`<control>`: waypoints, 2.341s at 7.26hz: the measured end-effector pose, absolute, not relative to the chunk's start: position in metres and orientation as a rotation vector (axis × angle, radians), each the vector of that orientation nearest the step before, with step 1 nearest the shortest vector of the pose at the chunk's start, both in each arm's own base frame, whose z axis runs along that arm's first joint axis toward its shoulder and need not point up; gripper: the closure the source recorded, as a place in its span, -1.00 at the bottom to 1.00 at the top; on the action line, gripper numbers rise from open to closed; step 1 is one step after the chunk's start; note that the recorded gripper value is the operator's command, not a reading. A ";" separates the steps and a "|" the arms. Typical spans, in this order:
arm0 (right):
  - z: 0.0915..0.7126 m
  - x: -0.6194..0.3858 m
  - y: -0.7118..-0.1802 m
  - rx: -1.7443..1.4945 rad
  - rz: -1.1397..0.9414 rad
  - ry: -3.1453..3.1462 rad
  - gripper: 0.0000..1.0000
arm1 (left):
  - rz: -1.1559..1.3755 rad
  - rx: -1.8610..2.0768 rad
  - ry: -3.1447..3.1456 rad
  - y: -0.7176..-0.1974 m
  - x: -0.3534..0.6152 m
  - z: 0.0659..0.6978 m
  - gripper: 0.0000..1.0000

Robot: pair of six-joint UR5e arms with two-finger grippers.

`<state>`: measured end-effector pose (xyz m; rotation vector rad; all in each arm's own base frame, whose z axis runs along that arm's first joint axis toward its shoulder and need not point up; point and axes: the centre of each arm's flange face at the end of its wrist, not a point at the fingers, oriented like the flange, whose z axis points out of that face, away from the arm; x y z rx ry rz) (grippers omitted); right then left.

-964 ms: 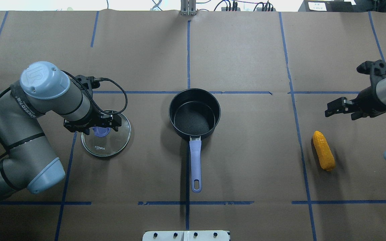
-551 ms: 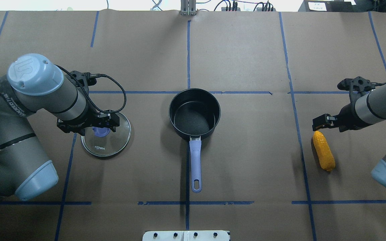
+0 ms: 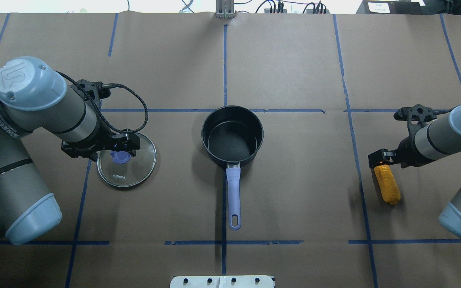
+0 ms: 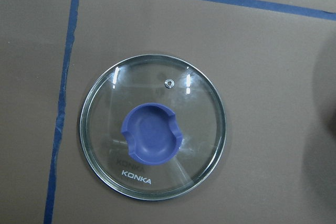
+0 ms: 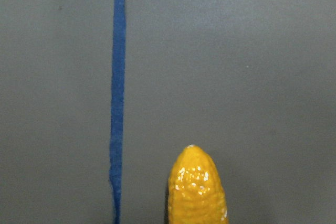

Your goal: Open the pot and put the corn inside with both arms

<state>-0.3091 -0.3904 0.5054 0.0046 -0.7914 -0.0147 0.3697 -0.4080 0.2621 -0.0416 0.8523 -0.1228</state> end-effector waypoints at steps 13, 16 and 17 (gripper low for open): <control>0.457 -0.288 -0.419 0.071 0.028 -0.845 0.98 | -0.042 0.057 0.840 -0.429 0.306 0.260 -1.00; 0.330 -0.311 -0.477 0.080 0.069 -0.842 0.98 | -0.066 0.057 0.797 -0.443 0.279 0.290 -1.00; 0.290 -0.321 -0.486 0.079 0.071 -0.841 0.98 | -0.051 0.067 0.782 -0.448 0.271 0.300 -1.00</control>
